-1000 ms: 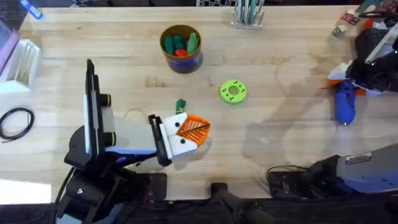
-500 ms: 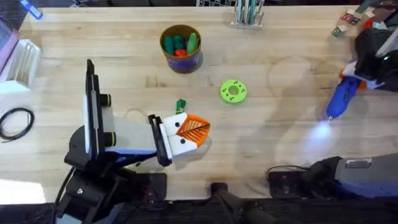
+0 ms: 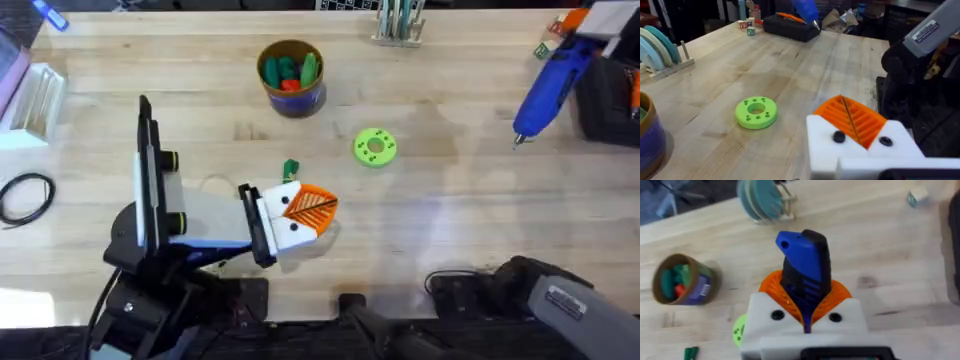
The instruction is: Pick up the gripper from the table and insert it into the empty holder that is missing its gripper. Then pick up a screw, insert it into the mounting hole, and use the screwdriver to tighten it. Finally, clean up the table by picking up the vegetable and placing it into the bucket.
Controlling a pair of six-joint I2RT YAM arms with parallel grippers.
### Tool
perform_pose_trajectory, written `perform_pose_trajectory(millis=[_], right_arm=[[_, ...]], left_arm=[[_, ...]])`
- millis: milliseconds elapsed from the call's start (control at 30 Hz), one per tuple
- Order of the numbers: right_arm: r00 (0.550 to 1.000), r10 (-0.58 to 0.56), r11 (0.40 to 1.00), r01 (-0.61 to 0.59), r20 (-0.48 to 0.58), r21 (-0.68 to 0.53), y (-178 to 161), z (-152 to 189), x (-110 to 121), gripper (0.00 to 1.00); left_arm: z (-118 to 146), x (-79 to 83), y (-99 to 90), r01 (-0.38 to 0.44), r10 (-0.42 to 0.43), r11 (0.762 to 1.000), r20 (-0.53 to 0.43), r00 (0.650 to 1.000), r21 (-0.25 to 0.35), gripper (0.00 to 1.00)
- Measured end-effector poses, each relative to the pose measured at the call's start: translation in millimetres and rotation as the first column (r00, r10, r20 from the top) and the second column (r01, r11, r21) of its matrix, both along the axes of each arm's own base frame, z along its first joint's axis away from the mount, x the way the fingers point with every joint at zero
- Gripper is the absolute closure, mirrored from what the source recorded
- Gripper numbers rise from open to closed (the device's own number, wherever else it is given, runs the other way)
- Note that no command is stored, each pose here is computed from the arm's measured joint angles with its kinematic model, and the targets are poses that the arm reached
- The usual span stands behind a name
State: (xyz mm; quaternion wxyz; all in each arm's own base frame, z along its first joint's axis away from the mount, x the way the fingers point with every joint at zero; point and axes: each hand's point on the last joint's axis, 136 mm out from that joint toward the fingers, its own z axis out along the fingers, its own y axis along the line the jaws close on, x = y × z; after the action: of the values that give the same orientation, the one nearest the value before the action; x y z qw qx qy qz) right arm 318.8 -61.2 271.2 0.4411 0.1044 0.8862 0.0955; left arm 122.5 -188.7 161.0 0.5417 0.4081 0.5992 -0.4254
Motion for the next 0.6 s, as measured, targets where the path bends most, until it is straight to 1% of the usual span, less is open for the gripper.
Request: perform_pose_trajectory(millis=[133, 233, 300, 367, 433, 467, 533, 600], right_arm=[[0.989, 0.062, 0.998, -0.059, 0.134, -0.025, 30.6, 33.3, -14.0, 0.978], [0.956, 0.124, 0.992, -0.119, 0.266, -0.035, 59.0, 51.4, -26.8, 0.978], [0.917, 0.162, 0.986, -0.162, 0.364, -0.031, 77.9, 62.1, -36.1, 0.978], [0.862, 0.198, 0.976, -0.219, 0.467, -0.009, 99.5, 71.8, -47.7, 0.978], [0.803, 0.244, 0.953, -0.302, 0.544, 0.018, 122.3, 76.2, -60.1, 0.978], [0.770, 0.282, 0.932, -0.362, 0.572, 0.029, 136.7, 75.3, -66.5, 0.978], [0.725, 0.350, 0.879, -0.473, 0.593, 0.059, 163.2, 68.2, -76.3, 0.978], [0.693, 0.410, 0.821, -0.563, 0.593, 0.090, 187.2, 59.4, -84.1, 0.978]], left_arm=[[-0.1, 0.0, 0.0, 0.000, 0.000, 1.000, -0.001, 1.000, 0.000, 0.986], [-0.1, 0.0, 0.0, 0.000, 0.000, 1.000, -0.001, 1.000, 0.000, 0.986], [-0.1, 0.0, 0.0, 0.000, 0.000, 1.000, -0.001, 1.000, 0.000, 0.986], [-0.2, 0.0, 0.0, 0.000, 0.000, 1.000, -0.001, 1.000, 0.000, 0.986], [-0.1, 0.0, 0.0, 0.000, 0.000, 1.000, -0.001, 1.000, 0.000, 0.986], [-0.1, 0.0, 0.0, 0.000, 0.000, 1.000, -0.001, 1.000, 0.000, 0.986], [-0.1, 0.0, 0.0, 0.000, 0.000, 1.000, -0.001, 1.000, 0.000, 0.986], [-0.2, 0.0, 0.0, 0.000, 0.000, 1.000, -0.001, 1.000, 0.000, 0.986]])
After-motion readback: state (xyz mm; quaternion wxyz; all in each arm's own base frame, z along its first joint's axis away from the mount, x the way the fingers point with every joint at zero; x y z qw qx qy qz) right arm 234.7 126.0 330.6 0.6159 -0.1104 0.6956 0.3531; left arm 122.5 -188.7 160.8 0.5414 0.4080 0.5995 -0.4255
